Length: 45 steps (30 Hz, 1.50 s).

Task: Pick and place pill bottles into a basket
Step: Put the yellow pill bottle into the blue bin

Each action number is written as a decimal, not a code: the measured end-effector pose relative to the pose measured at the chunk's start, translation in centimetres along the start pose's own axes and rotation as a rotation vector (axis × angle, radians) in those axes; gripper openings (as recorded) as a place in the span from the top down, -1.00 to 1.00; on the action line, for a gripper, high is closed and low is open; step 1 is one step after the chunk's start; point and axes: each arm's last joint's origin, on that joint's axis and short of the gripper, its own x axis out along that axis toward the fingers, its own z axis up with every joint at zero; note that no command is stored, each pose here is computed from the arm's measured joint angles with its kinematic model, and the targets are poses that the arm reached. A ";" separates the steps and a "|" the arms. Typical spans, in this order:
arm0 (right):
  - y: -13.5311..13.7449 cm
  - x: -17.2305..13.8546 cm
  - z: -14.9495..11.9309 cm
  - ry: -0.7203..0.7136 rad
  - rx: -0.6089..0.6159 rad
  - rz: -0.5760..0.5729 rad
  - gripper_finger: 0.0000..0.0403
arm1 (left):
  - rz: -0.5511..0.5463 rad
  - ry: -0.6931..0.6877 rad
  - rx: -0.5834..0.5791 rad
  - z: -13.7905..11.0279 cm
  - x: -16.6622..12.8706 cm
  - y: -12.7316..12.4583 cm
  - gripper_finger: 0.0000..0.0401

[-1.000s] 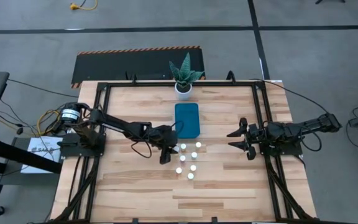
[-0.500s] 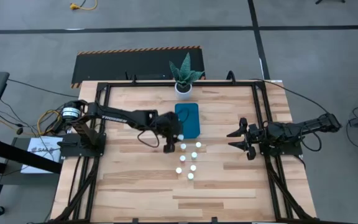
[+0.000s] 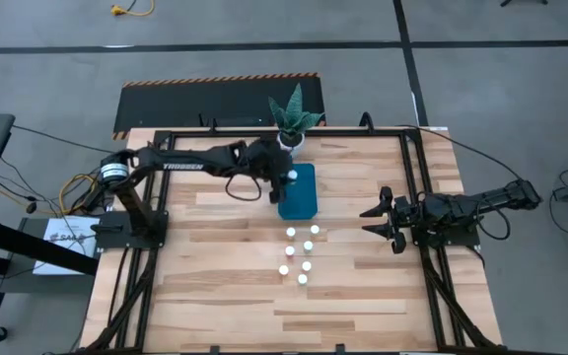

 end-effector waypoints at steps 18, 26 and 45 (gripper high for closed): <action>0.0 0.0 0.0 -0.001 0.000 -0.002 0.16 | 0.001 0.074 -0.142 -3.1 5.1 2.0 0.47; 0.0 0.0 0.0 -0.001 0.000 -0.002 0.15 | 0.012 0.065 -0.156 -3.3 5.6 2.2 0.47; 0.0 0.0 0.0 -0.001 0.000 -0.001 0.16 | 0.025 0.060 -0.184 -3.8 6.6 2.4 0.47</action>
